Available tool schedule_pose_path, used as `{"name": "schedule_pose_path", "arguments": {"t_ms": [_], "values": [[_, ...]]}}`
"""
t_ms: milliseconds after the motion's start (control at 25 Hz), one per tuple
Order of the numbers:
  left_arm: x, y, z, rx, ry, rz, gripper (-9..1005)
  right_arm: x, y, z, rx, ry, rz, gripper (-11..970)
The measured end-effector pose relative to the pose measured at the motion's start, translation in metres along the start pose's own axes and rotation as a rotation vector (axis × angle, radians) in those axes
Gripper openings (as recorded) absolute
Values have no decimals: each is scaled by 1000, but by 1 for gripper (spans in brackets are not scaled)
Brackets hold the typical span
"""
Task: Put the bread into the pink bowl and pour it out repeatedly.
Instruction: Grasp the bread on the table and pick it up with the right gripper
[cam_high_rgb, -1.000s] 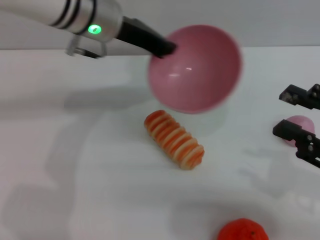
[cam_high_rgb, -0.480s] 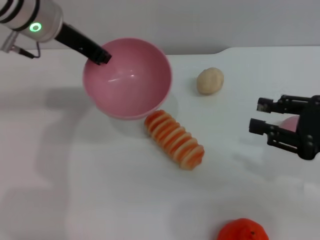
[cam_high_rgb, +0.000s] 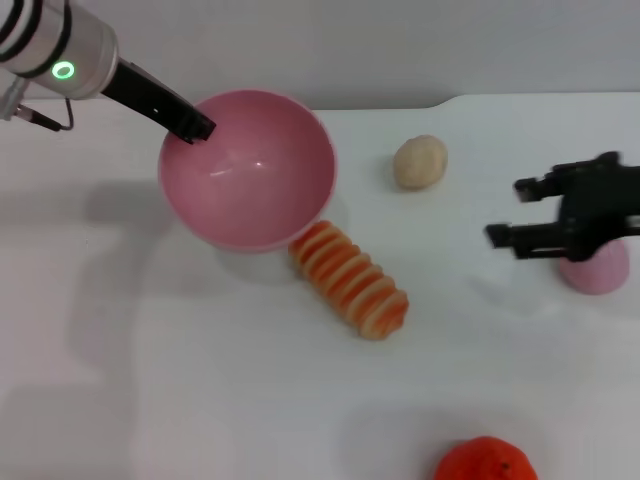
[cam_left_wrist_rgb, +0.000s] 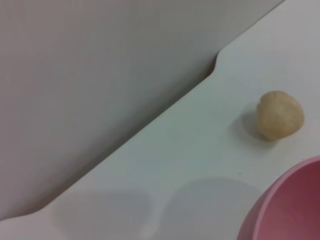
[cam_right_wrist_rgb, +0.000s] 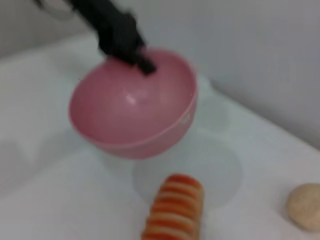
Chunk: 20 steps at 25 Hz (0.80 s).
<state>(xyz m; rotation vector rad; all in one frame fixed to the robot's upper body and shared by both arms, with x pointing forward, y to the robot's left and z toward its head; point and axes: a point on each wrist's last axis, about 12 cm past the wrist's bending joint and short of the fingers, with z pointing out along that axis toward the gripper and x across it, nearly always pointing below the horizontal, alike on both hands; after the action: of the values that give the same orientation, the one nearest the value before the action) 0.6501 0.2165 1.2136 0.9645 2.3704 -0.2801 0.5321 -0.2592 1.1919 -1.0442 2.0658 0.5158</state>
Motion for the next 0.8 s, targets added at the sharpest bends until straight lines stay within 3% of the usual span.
{"name": "schedule_pose_path", "arguments": {"t_ms": [200, 400, 560, 800], "values": [[4, -4, 5, 10, 8, 6, 41, -25, 9, 35, -33, 118, -100, 604], [10, -5, 8, 16, 13, 1, 41, -40, 24, 63, -88, 149, -168, 693], [16, -5, 9, 16, 18, -5, 42, -40, 31, 80, -88, 186, -196, 693], [22, -3, 6, 11, 12, -17, 42, -23, 29, 103, -89, 229, -162, 693]]}}
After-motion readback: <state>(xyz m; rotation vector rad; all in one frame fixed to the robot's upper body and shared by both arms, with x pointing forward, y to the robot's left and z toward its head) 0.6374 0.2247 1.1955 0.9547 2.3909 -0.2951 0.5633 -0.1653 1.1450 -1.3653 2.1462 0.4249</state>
